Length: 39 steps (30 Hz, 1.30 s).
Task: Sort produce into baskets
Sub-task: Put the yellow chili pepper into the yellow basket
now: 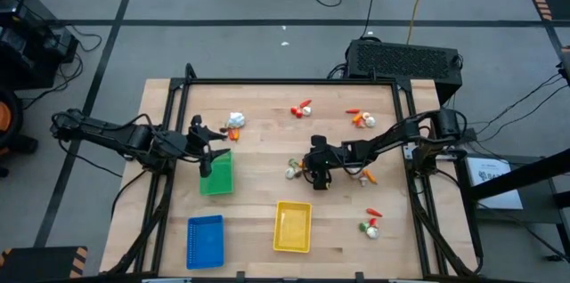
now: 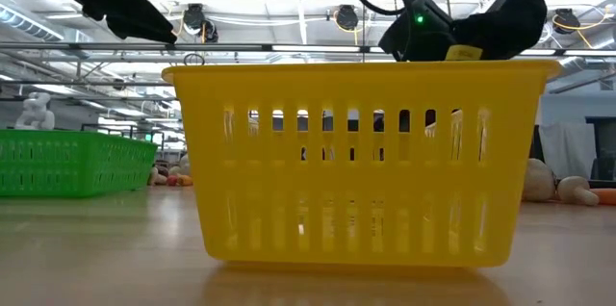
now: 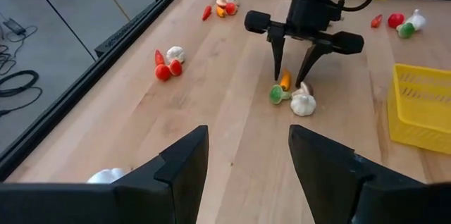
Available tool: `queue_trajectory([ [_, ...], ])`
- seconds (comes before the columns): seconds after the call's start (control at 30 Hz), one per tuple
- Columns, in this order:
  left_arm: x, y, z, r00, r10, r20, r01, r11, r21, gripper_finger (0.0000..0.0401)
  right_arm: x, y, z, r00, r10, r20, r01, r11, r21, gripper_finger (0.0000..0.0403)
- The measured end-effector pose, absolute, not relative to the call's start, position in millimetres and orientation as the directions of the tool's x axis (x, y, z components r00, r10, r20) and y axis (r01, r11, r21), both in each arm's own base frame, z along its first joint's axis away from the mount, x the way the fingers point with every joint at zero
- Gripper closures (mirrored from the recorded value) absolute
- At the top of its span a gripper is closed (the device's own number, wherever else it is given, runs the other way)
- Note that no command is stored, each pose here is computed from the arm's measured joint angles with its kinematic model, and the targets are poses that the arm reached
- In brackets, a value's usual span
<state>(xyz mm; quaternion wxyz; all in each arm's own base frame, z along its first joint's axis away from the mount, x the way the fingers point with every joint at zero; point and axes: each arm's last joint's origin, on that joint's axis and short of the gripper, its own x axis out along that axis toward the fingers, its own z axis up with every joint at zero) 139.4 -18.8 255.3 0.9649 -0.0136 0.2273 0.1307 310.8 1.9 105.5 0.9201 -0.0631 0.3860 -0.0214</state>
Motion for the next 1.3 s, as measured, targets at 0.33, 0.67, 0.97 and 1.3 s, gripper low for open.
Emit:
queue_trajectory([
  [0.33, 139, -19, 255, 0.862, 0.246, -0.442, -0.259, 0.965, 0.032, 0.0196, 310, 1, 105, 0.692, -0.092, -0.716, -0.005, 0.991, -0.132, 0.0351],
  [0.67, 139, -19, 255, 0.863, 0.246, -0.442, -0.259, 0.965, 0.032, 0.0196, 300, 6, 144, 0.74, -0.092, -0.666, 0.011, 0.992, -0.125, 0.0379],
  [0.97, 141, -19, 259, 0.88, 0.243, -0.408, -0.255, 0.967, 0.025, 0.0196, 294, 61, 193, 0.89, 0.093, -0.446, -0.155, 0.982, -0.106, 0.0374],
  [1.3, 143, -20, 262, 0.895, 0.239, -0.376, -0.238, 0.97, 0.05, 0.0196, 324, 123, 205, 0.88, 0.234, -0.413, -0.32, 0.935, -0.153, 0.0374],
])
